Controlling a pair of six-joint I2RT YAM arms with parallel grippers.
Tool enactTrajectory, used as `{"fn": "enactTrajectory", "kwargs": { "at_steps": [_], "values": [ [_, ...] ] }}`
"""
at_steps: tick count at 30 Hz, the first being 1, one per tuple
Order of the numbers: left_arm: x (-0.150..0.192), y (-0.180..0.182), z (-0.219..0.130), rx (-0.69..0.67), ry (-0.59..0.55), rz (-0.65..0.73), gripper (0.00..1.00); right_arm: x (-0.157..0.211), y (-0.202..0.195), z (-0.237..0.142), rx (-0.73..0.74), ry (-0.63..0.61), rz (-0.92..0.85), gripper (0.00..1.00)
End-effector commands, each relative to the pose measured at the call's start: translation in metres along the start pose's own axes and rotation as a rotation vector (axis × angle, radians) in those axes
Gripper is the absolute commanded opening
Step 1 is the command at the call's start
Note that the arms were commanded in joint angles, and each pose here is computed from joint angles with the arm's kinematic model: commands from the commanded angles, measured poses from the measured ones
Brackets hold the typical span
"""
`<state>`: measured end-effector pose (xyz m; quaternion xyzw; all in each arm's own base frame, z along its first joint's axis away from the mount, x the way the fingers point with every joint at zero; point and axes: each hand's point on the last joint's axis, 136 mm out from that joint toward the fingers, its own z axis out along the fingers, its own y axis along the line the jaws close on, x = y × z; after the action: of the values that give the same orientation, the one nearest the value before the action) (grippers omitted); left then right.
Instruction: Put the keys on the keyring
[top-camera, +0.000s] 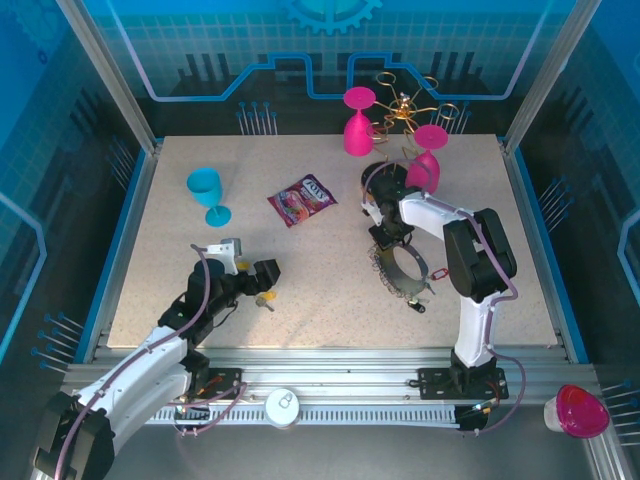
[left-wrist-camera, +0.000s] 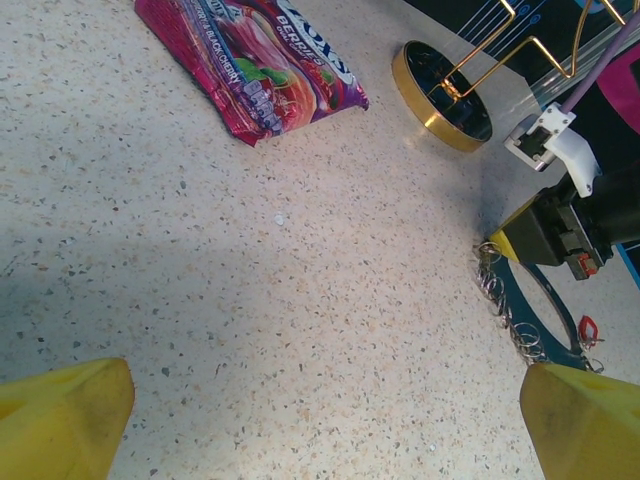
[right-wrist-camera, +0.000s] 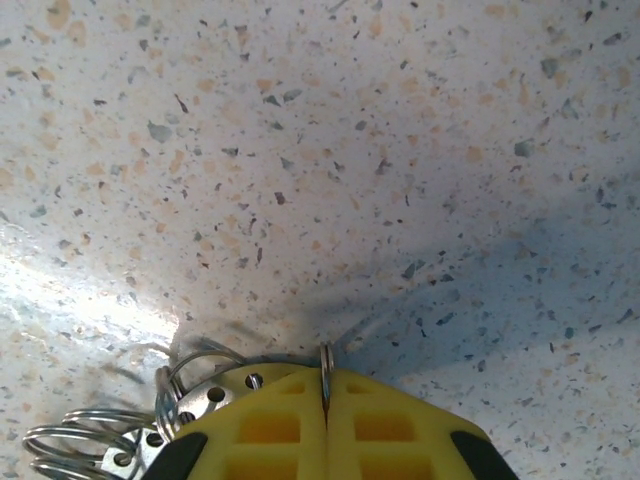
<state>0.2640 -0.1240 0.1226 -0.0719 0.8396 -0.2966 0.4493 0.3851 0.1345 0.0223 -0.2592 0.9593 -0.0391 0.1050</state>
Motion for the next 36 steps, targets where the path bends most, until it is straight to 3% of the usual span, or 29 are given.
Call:
{"fn": "enactTrajectory", "kwargs": {
  "at_steps": [1,9,16,21,25,31,36],
  "values": [
    [-0.008,-0.005,-0.003,-0.002,-0.011,0.015,0.99,-0.006,0.001,-0.024,-0.014,-0.047,-0.009,0.0],
    [-0.043,-0.036,-0.007,0.058,-0.065,0.19,0.99,-0.023,0.026,-0.093,-0.071,-0.281,-0.072,0.0],
    [-0.067,-0.074,-0.003,0.161,-0.066,0.437,0.98,-0.024,0.071,-0.135,-0.235,-0.456,-0.16,0.0],
    [-0.075,-0.11,0.002,0.304,-0.039,0.611,0.91,-0.021,0.098,-0.152,-0.371,-0.537,-0.229,0.0],
    [-0.074,-0.127,0.01,0.392,0.001,0.729,0.87,-0.016,0.113,-0.157,-0.449,-0.572,-0.271,0.0],
    [-0.059,-0.142,0.021,0.519,0.114,0.848,0.73,-0.002,0.132,-0.169,-0.52,-0.664,-0.368,0.0],
    [-0.043,-0.154,0.021,0.638,0.116,0.92,0.69,0.004,0.14,-0.173,-0.558,-0.695,-0.415,0.0]
  ]
}}
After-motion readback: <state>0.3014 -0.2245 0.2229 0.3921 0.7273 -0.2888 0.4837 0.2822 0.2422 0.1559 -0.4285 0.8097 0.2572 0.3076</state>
